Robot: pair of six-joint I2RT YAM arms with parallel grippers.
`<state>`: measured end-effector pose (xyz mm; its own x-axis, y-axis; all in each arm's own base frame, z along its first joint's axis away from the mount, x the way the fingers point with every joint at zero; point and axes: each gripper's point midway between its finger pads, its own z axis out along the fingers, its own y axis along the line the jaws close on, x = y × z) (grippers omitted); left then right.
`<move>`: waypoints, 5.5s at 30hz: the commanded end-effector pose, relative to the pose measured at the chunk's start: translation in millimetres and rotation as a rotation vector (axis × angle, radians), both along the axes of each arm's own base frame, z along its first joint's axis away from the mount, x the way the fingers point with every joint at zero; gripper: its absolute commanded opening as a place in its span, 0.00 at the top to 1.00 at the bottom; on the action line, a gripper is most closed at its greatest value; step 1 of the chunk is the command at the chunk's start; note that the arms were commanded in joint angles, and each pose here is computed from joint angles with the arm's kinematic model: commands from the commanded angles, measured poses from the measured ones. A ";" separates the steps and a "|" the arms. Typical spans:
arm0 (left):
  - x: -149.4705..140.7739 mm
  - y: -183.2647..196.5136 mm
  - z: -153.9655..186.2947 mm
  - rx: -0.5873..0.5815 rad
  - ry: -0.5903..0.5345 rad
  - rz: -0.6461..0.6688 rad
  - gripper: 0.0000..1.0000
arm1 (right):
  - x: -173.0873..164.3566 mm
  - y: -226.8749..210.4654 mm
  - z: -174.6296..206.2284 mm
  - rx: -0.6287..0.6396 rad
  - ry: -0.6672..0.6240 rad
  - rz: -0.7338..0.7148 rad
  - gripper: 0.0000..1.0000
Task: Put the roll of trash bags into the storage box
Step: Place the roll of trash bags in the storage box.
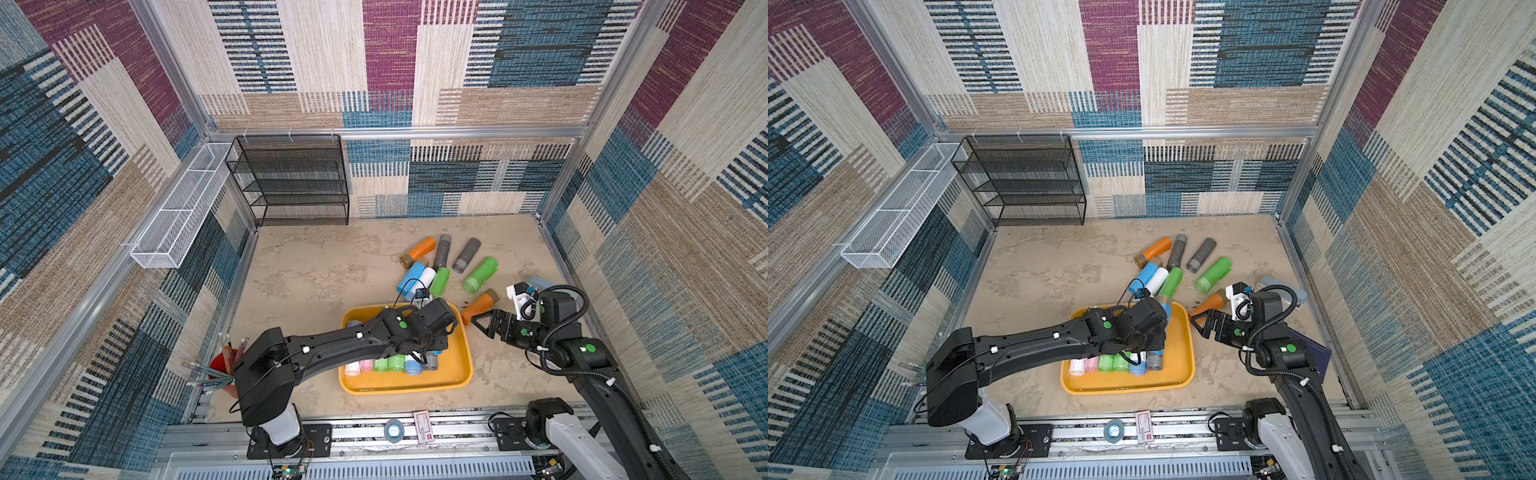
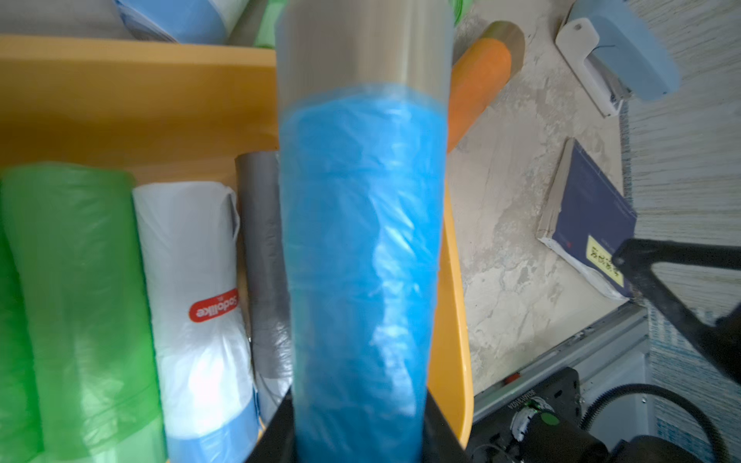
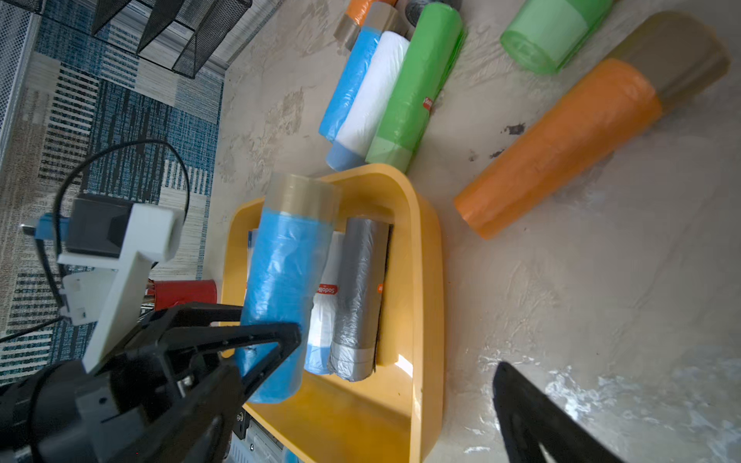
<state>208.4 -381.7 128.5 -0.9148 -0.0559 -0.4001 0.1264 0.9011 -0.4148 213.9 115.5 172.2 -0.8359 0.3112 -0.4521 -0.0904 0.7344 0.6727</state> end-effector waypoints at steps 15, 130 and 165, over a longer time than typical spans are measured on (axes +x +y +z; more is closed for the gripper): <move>-13.8 -7.6 -28.4 0.019 -0.029 0.262 0.68 | -8.3 2.5 6.4 0.035 -0.041 0.003 0.01; -9.6 8.1 -24.9 0.090 -0.060 0.265 0.51 | -2.1 -2.2 6.8 0.023 -0.051 -0.036 0.01; -48.5 95.3 82.4 -0.070 -0.511 -0.340 0.26 | 85.9 -26.7 -72.4 -0.043 0.137 -0.296 0.12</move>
<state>167.7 -294.0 210.2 -0.6328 0.0607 -0.7720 0.5153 0.7772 -0.3613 281.5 87.8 93.8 -0.7954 0.5150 -0.3195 0.2455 0.7558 0.6070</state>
